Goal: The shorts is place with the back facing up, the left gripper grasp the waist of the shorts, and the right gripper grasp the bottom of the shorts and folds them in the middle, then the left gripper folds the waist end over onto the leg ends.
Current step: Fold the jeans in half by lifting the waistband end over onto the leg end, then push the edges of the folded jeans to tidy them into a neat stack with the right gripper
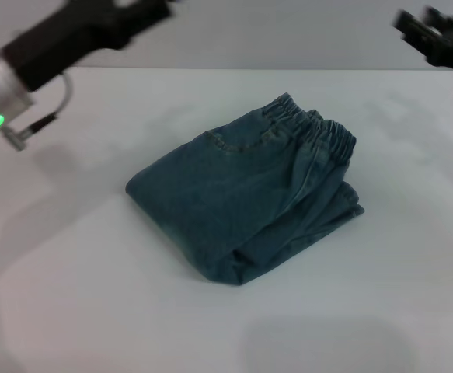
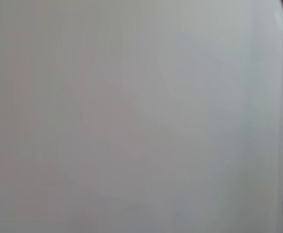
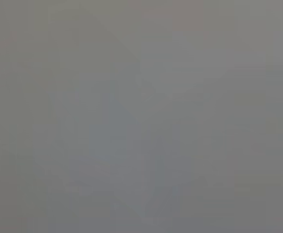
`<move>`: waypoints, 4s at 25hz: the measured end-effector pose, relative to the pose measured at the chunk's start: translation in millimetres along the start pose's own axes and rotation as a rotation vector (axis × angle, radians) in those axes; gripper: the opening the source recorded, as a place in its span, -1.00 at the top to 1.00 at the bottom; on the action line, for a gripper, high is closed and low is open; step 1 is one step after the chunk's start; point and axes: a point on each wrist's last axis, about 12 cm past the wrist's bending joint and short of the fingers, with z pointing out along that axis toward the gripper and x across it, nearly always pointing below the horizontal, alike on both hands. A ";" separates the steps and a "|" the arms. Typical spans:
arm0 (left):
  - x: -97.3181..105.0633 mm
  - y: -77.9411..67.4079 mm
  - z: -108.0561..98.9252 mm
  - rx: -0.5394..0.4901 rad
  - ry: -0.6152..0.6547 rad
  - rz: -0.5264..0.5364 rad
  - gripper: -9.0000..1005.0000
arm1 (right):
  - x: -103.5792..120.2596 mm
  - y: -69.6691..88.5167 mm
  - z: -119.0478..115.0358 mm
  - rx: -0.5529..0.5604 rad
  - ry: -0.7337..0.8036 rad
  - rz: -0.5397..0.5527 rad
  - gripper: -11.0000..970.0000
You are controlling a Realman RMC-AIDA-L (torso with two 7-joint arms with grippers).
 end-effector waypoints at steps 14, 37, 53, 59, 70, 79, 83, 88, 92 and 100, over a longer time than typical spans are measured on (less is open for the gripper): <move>12.9 -5.3 -92.7 -0.253 -0.180 0.007 -0.69 | -66.6 47.3 -8.2 -0.723 0.176 0.076 -0.14; 31.3 -13.6 -106.6 -0.285 -0.181 -0.034 -0.69 | 30.1 131.2 55.7 -0.832 0.865 -0.077 -0.14; 34.6 -11.1 -104.2 -0.299 -0.169 -0.041 -0.69 | 52.7 139.8 60.9 -0.794 0.963 -0.139 -0.14; 34.3 -10.7 -104.4 -0.299 -0.168 -0.040 -0.68 | 61.5 148.0 66.9 -0.777 0.956 -0.170 -0.14; 35.1 -9.4 -104.7 -0.311 -0.162 -0.042 -0.68 | 63.8 151.9 84.8 -0.695 0.912 -0.282 -0.14; 36.8 -8.0 -103.8 -0.320 -0.156 -0.048 -0.67 | 50.7 150.8 104.2 -0.614 0.826 -0.369 -0.14; 36.5 -7.7 -104.1 -0.322 -0.156 -0.043 -0.67 | 47.2 146.4 112.5 -0.550 0.791 -0.405 -0.14; 36.1 -6.3 -104.7 -0.333 -0.157 -0.037 -0.67 | 45.1 144.2 119.8 -0.496 0.762 -0.461 -0.14; 36.3 -5.7 -104.8 -0.338 -0.155 -0.036 -0.67 | 43.2 145.4 119.0 -0.495 0.735 -0.458 -0.14; 36.3 -4.7 -105.4 -0.345 -0.152 -0.033 -0.67 | 40.0 146.9 104.9 -0.534 0.659 -0.400 -0.14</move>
